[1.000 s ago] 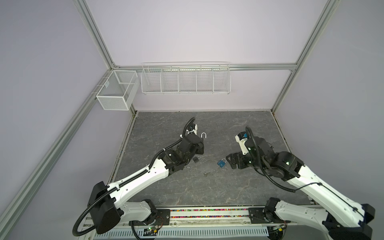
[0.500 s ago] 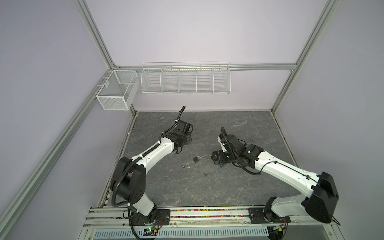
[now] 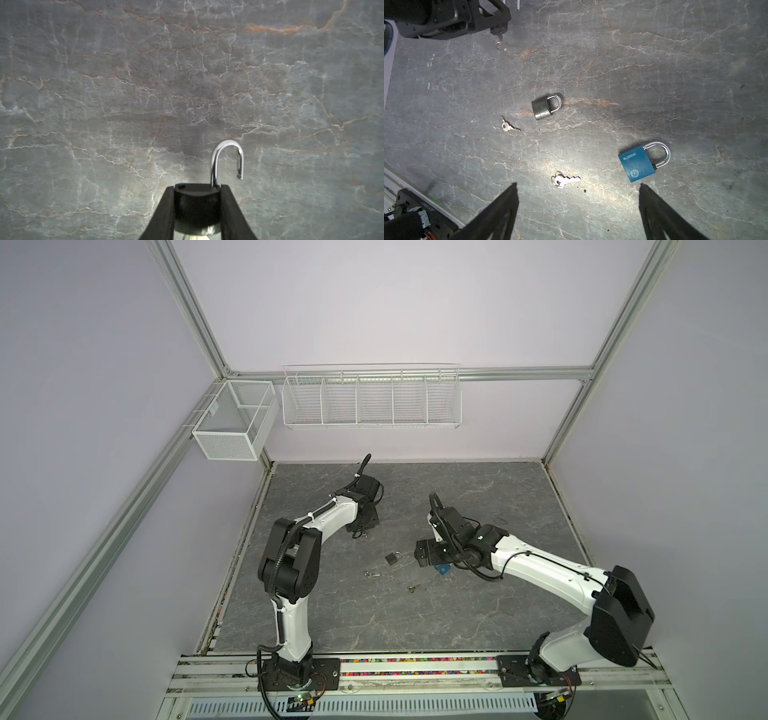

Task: Unlock with the key
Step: 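Lower the open padlock with the left gripper while the right gripper nears the ringed key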

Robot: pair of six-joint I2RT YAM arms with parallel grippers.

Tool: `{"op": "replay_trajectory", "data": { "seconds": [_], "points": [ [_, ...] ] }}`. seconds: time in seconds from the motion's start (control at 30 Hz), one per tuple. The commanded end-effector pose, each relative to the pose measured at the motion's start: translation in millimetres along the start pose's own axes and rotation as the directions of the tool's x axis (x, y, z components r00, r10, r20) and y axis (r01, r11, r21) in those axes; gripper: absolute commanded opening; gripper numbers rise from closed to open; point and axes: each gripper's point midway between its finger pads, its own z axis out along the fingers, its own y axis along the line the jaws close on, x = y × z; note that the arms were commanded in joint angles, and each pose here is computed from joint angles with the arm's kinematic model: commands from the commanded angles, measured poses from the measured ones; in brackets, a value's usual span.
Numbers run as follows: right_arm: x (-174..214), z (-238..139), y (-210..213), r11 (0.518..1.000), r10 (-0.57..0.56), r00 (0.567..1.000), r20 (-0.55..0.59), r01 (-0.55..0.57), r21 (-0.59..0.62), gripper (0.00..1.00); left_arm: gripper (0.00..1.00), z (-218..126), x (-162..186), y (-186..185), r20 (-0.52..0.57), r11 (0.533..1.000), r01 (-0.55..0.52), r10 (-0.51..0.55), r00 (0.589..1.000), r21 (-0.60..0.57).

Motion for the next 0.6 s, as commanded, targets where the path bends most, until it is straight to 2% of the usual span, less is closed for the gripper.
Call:
{"op": "replay_trajectory", "data": {
  "seconds": [0.0,0.43,0.57],
  "points": [
    [5,4,0,1.000,0.032,0.998,-0.045,-0.032,0.000,0.92,0.00,6,3,8,-0.028,1.000,0.004,-0.005,1.000,-0.029],
    [18,14,3,0.997,0.070,0.991,-0.114,-0.072,-0.014,0.93,0.00,22,22,17,-0.094,0.999,0.028,-0.032,0.995,-0.045],
    [21,13,3,0.997,0.076,0.990,-0.121,-0.078,-0.006,0.94,0.10,23,24,21,-0.096,0.998,0.031,-0.037,0.995,-0.063]
  ]
}}
